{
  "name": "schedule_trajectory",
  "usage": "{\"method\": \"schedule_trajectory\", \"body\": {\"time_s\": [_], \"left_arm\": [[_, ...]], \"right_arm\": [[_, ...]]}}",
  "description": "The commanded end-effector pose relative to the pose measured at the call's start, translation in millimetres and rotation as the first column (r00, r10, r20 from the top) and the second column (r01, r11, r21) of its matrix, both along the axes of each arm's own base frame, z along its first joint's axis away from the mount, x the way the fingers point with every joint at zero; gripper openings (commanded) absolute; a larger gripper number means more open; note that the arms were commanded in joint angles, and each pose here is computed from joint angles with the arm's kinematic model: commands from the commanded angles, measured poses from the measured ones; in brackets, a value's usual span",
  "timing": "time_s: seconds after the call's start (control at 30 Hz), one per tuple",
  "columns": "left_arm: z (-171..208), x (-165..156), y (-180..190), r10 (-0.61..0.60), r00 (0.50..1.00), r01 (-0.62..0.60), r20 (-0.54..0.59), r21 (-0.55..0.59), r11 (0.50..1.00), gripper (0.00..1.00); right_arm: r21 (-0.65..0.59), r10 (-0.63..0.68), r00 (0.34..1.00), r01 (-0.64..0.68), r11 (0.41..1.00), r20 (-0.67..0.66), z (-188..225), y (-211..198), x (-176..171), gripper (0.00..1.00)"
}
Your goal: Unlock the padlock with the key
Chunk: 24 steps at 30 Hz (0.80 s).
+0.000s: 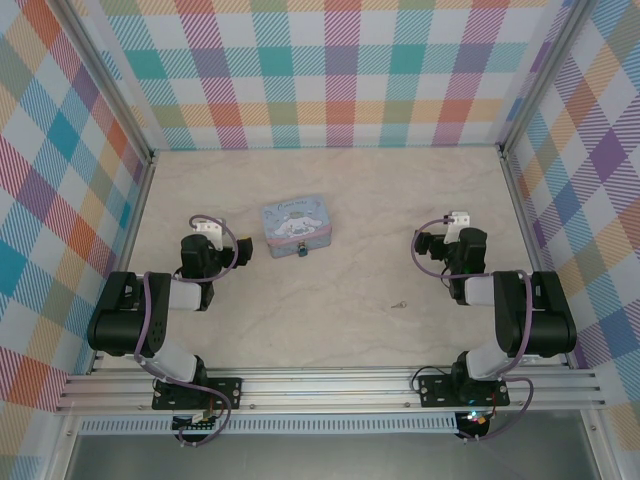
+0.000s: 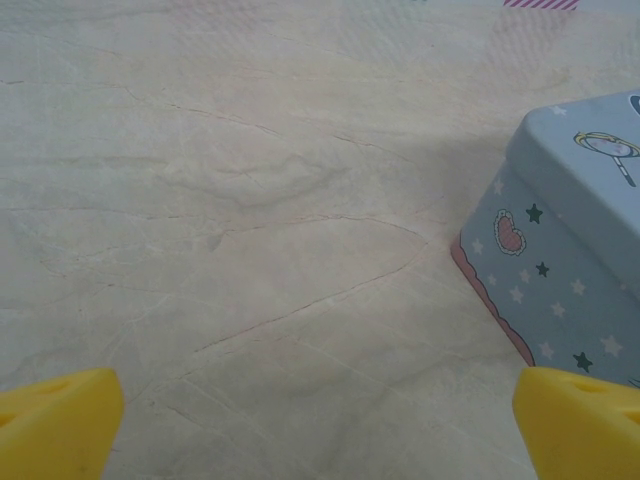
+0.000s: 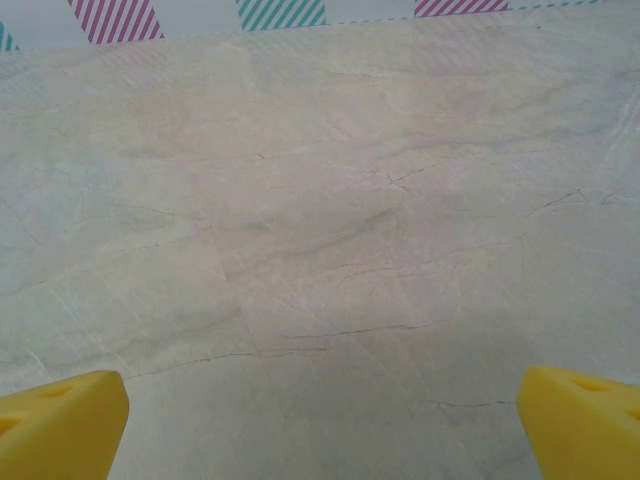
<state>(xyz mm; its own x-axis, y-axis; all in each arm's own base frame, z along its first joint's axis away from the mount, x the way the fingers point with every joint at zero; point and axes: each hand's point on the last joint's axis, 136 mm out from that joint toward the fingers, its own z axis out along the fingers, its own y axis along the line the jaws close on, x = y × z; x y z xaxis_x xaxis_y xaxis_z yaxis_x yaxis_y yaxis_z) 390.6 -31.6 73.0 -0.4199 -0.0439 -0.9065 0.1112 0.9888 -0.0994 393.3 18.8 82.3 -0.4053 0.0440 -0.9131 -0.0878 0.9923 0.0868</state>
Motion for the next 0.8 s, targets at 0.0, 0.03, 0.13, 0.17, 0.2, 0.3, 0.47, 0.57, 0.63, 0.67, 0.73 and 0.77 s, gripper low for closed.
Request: {"method": "schedule_trajectory", "body": {"time_s": [0.0,0.03,0.13,0.17,0.2,0.3,0.47,0.57,0.63,0.67,0.73,0.77], "left_arm": [[6.5,6.0,2.5,0.004,1.0,-0.003,0.018,-0.02,1.0,1.0],[6.6,6.0,2.7,0.004,1.0,-0.004,0.018,-0.021,1.0,1.0],[6.7,6.4,3.3,0.008,1.0,-0.008,0.018,-0.02,1.0,1.0],[6.8,7.3,6.5,0.028,1.0,-0.028,0.015,-0.018,0.999,1.0],[6.7,7.4,7.0,0.033,0.999,-0.033,0.014,-0.018,0.999,1.0],[8.6,8.5,11.8,0.063,0.998,-0.063,0.008,-0.016,0.998,1.0],[29.6,19.1,17.3,0.118,0.978,-0.122,-0.174,-0.015,0.992,1.0],[61.1,28.0,-1.0,0.038,0.981,-0.059,-0.19,-0.108,0.992,1.0],[81.3,29.4,-7.3,0.026,0.989,-0.049,-0.147,-0.157,0.986,1.0],[91.4,29.0,-8.1,0.032,0.992,-0.053,-0.124,-0.169,0.984,1.0],[106.6,25.0,-9.9,0.04,0.995,-0.056,-0.089,-0.181,0.982,1.0],[114.1,21.8,-11.8,0.04,0.997,-0.052,-0.069,-0.181,0.982,1.0]], "right_arm": [[0.007,0.008,0.999,-0.008,1.0,0.036,9.5,2.6,4.4,1.0],[0.007,0.008,0.999,-0.009,1.0,0.036,9.6,2.8,4.5,1.0],[0.007,0.007,0.999,-0.007,1.0,0.036,9.6,2.2,4.2,1.0],[0.009,0.016,0.999,-0.017,1.0,0.04,11.4,4.2,4.8,1.0],[0.009,0.023,0.999,-0.023,1.0,0.027,12.5,5.2,6.1,1.0],[0.013,0.015,0.999,-0.014,1.0,-0.034,24.9,4.2,7.9,1.0],[0.106,0.041,0.995,-0.031,0.994,-0.094,54.8,14.3,-8.5,1.0],[0.223,0.092,0.98,-0.052,0.973,-0.175,67.4,29.3,-28.7,1.0],[0.298,0.14,0.964,-0.068,0.952,-0.225,70.3,40.6,-44.7,0.99],[0.324,0.16,0.955,-0.074,0.943,-0.25,70.3,45.7,-54.1,0.97],[0.343,0.178,0.937,-0.069,0.937,-0.3,66.0,52.1,-71.4,0.93],[0.348,0.185,0.926,-0.064,0.935,-0.328,62.7,55.1,-80.9,0.93]]}}
